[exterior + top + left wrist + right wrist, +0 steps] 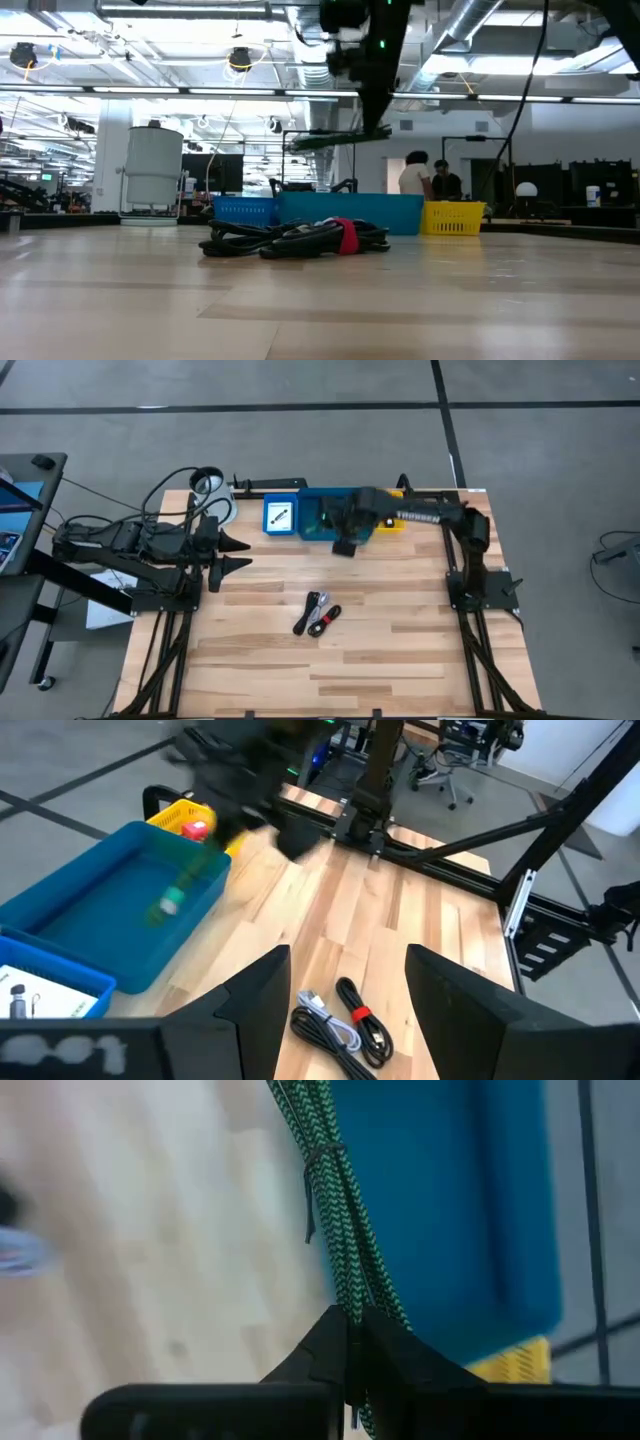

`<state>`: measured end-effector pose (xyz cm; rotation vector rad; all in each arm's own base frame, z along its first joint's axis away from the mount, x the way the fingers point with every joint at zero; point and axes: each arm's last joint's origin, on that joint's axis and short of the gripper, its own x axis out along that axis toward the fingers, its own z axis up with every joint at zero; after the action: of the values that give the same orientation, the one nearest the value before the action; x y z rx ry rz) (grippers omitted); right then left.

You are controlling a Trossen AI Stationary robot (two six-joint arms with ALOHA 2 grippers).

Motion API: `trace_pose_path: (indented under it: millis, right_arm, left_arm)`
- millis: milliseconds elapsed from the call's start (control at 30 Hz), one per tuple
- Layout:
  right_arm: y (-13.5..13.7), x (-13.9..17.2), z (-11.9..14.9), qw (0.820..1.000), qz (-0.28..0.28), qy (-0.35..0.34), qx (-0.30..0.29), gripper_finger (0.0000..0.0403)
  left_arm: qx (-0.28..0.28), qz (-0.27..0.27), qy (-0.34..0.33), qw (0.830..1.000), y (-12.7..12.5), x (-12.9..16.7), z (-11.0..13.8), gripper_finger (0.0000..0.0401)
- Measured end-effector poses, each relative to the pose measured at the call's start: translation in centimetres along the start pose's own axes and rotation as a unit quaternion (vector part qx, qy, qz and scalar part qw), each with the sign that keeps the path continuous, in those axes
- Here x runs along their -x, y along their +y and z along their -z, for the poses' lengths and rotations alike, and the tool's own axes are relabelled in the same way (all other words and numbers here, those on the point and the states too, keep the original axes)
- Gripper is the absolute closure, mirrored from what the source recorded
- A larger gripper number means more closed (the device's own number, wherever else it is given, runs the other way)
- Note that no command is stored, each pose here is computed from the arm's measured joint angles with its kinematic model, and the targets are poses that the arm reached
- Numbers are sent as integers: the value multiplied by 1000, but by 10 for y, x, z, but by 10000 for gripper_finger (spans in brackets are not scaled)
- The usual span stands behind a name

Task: Pick and place items into bin
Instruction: Put the green charger cable into the blue bin, then put the left black charger cable into the blue bin

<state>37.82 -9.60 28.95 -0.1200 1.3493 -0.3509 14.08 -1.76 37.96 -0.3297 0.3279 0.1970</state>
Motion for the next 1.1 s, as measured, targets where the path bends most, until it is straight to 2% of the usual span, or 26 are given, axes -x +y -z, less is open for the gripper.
trace_pose_path:
  millis: [100,233,367,500,700,867,967,1033,1100]
  right_arm:
    - [-33,-9,6,999,7,13,-31,382]
    - [-64,-17,11,998,3,9,-68,335]
    - [-78,-20,12,996,10,-3,-89,285]
    - [-80,-21,12,995,11,-8,-98,241]
    - [-60,-17,19,992,-12,50,-117,212]
    - [-28,-6,32,979,-51,149,-128,213]
    - [-5,1,37,970,-45,193,-140,220]
    - [13,5,34,973,-45,182,-136,227]
    - [32,17,35,979,-45,167,-108,234]
  left_arm:
    - [3,0,1,1000,0,0,0,214]
    - [4,0,0,1000,0,0,0,214]
    - [4,-3,-1,1000,0,0,0,214]
    - [5,-4,-1,1000,0,0,0,214]
    - [-7,-4,-5,1000,0,0,-1,214]
    - [-35,-1,-15,999,-4,-8,-4,214]
    - [-38,5,-20,999,-8,-17,-6,214]
    - [-47,-3,-14,999,-10,-23,-5,214]
    - [-62,-29,-18,997,-9,-31,-5,214]
